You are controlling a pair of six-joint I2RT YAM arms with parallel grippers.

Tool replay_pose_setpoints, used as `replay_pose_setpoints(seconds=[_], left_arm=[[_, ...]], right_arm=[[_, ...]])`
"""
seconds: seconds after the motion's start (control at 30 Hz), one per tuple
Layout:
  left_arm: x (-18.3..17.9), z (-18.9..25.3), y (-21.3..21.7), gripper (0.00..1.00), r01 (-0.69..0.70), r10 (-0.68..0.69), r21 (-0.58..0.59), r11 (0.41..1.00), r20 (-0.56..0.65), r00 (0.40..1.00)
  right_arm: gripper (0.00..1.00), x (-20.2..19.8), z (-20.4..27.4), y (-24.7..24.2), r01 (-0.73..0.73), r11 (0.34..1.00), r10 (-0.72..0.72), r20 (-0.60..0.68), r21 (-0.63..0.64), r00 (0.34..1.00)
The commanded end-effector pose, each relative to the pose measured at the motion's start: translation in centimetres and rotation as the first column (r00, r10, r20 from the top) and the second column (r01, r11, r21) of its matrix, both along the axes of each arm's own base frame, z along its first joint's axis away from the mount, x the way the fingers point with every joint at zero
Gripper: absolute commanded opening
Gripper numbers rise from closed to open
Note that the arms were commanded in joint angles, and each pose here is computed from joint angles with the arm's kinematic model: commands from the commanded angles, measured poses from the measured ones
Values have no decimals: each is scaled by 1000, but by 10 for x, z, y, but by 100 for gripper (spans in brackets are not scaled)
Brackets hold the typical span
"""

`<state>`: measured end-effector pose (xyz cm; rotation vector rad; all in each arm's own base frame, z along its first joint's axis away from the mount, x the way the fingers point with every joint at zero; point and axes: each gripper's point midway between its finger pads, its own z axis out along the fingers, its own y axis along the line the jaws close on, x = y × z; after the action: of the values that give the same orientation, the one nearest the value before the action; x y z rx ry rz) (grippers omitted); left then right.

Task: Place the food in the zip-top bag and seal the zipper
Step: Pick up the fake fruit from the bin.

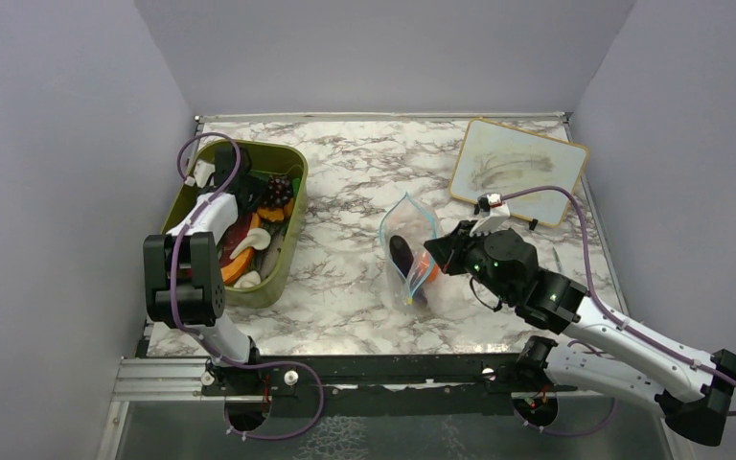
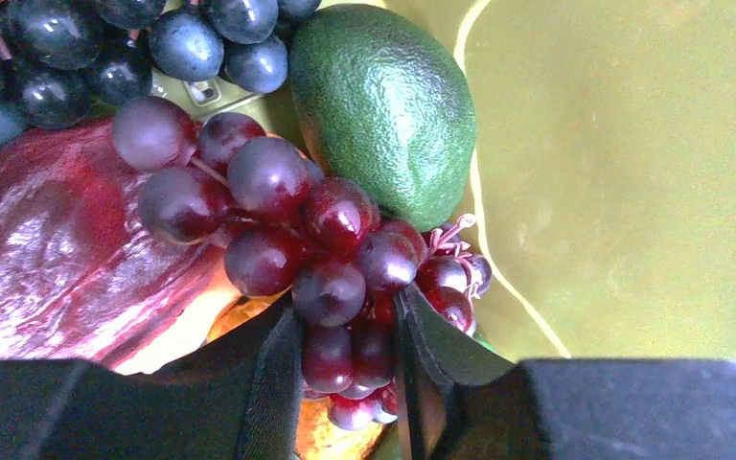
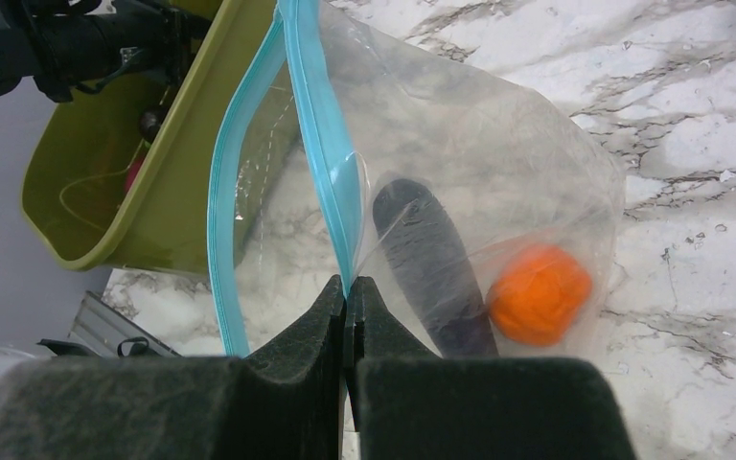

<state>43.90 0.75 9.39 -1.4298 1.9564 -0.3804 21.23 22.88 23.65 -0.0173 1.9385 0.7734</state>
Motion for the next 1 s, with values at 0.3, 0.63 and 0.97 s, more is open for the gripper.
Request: replay_pose_setpoints(seconds=[0.3, 0.63, 0.97], left_arm=[[-22, 22, 4, 25, -7, 5, 27, 1000, 60, 998], [-35, 54, 13, 24, -27, 16, 85, 996, 130, 991], [-55, 105, 18, 24, -23, -23, 186, 982, 245, 969]], right_arm=[[1, -3, 13, 1, -11, 999, 10, 13, 41, 1000], [1, -5, 10, 1, -19, 999, 19, 6, 44, 1000], [1, -6, 6, 5, -31, 998, 32, -2, 49, 999]])
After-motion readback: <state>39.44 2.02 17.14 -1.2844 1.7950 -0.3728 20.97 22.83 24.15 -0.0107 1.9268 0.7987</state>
